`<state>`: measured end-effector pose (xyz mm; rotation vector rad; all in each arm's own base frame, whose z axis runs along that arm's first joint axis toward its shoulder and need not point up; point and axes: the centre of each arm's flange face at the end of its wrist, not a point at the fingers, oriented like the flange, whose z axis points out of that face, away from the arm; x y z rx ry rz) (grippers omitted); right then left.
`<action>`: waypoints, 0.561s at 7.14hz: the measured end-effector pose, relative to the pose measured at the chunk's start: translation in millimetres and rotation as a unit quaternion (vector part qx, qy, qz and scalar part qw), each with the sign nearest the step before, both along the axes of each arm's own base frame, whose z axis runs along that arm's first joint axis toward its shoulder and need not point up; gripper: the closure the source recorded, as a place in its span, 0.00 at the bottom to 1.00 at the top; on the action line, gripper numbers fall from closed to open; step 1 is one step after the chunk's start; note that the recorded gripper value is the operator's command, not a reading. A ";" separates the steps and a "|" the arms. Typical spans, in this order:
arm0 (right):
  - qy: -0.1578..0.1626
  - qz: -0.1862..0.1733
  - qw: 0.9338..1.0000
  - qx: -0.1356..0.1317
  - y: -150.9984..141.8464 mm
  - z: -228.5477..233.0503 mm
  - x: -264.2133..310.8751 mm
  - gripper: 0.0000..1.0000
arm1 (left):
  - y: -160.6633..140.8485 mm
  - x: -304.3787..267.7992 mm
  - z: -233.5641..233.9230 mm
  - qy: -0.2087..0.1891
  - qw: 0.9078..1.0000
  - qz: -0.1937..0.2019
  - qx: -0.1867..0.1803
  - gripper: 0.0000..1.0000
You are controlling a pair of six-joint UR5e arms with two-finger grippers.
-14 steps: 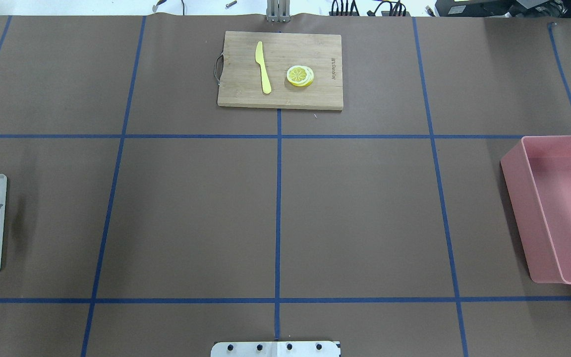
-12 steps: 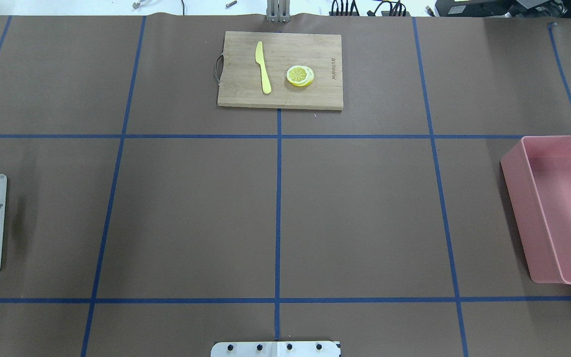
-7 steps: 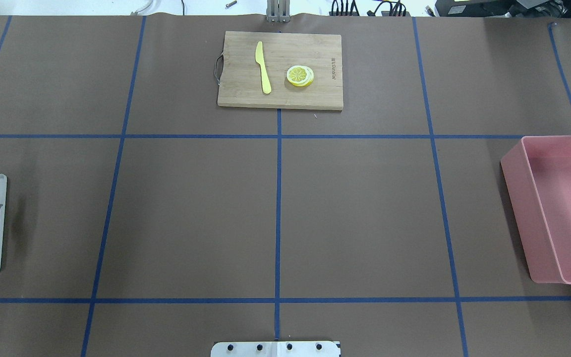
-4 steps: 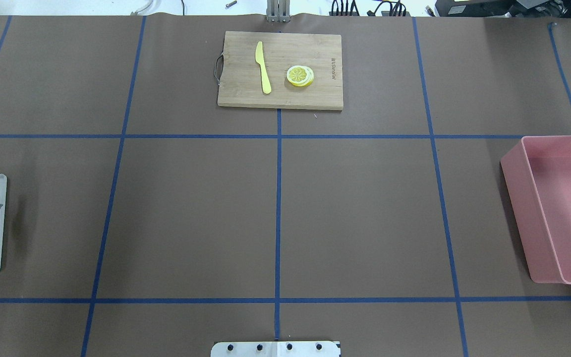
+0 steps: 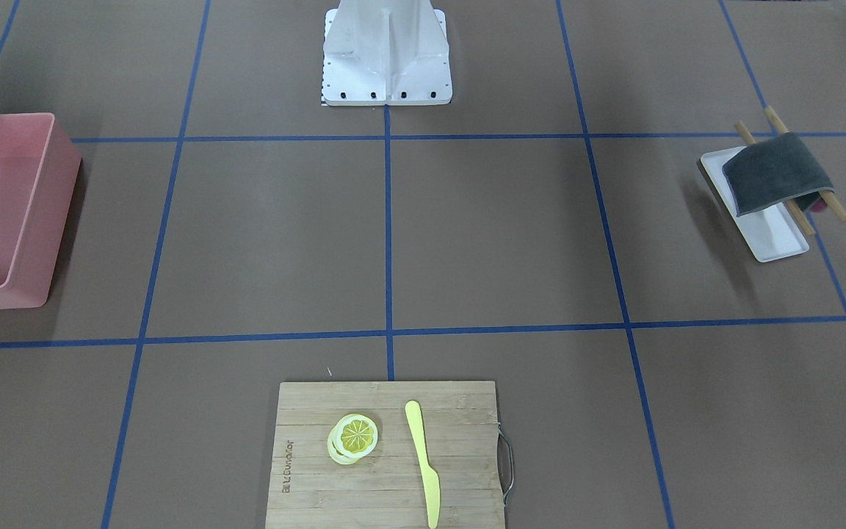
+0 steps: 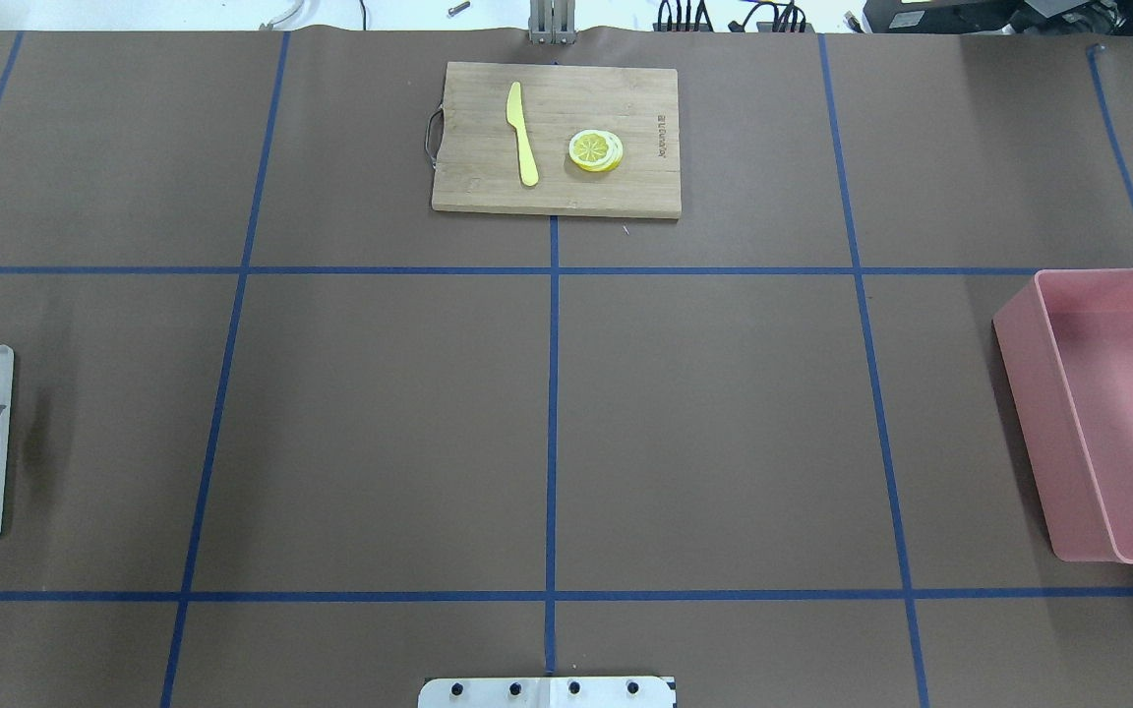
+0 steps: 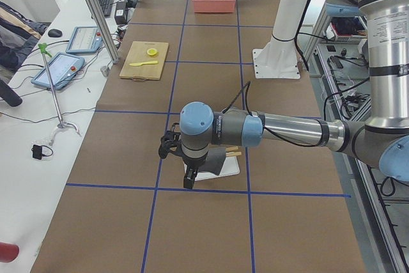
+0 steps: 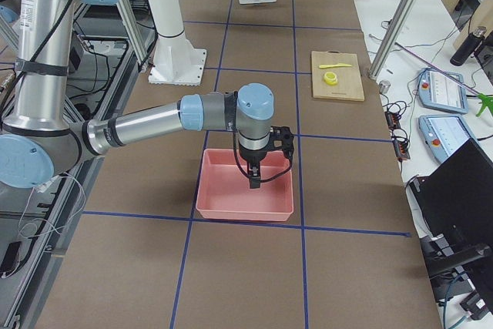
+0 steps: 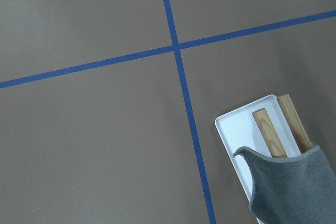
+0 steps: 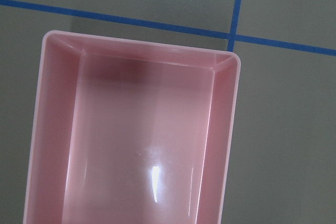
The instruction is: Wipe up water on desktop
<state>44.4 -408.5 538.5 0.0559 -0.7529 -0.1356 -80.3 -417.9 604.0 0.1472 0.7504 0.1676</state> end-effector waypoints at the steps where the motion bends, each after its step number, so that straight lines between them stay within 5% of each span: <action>1: 0.000 0.000 1.000 0.000 -0.2 0.2 -0.1 0.00 | -2.5 8.1 -1.3 0.001 1.000 -0.001 -0.008 0.08; 4: 0.000 -0.002 1.000 0.003 -2.8 -1.6 -1.4 0.00 | -18.1 63.7 -15.3 0.013 0.999 -0.031 -0.034 0.03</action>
